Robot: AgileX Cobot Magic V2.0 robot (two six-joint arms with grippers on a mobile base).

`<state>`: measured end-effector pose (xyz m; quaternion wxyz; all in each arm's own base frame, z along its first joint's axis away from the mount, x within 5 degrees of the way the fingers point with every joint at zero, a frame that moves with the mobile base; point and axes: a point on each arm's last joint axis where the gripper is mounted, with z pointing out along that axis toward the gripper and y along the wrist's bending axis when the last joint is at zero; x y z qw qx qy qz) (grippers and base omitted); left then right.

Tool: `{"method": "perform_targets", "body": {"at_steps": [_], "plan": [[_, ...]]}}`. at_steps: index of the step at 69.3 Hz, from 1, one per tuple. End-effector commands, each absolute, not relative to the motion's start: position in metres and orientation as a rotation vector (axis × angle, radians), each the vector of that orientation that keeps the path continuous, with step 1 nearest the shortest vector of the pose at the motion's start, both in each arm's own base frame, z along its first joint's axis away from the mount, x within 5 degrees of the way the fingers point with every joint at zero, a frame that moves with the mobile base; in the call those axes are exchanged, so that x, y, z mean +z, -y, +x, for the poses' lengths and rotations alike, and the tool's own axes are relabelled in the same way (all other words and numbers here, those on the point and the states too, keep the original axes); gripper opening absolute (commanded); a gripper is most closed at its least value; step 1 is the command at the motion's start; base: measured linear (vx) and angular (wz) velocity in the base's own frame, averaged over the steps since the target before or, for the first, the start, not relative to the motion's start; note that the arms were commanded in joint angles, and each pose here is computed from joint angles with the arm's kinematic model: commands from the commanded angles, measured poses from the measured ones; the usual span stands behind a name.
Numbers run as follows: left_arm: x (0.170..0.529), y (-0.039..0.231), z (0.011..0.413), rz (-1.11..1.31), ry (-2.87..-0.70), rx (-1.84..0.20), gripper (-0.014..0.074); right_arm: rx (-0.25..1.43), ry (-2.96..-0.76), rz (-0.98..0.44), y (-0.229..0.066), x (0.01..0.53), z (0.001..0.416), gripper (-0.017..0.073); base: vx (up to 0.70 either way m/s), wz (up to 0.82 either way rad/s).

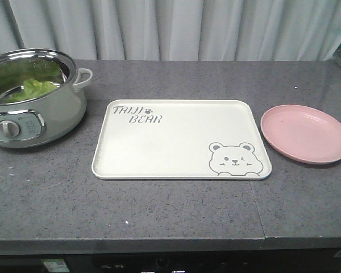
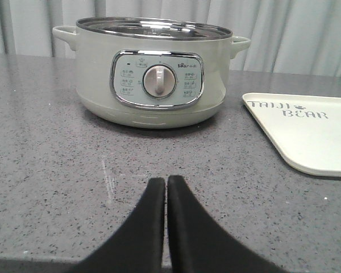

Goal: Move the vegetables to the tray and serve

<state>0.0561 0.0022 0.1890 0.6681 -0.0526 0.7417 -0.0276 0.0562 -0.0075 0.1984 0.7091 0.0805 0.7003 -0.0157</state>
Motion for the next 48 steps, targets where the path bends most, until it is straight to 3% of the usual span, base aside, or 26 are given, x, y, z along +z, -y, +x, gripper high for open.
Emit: {"method": "perform_targets", "body": {"at_steps": [1,48], "plan": [[0.1892,-0.0018,0.0563,-0.121,-1.609,-0.075,-0.0006,-0.042,-1.487,0.173,0.0080,0.2009,0.0560,-0.0006,0.05,-0.01],[0.1892,-0.0018,0.0563,-0.121,-1.609,-0.075,-0.0006,-0.042,-1.485,0.173,0.0080,0.2010,0.0559,-0.0006,0.04,0.00]]}}
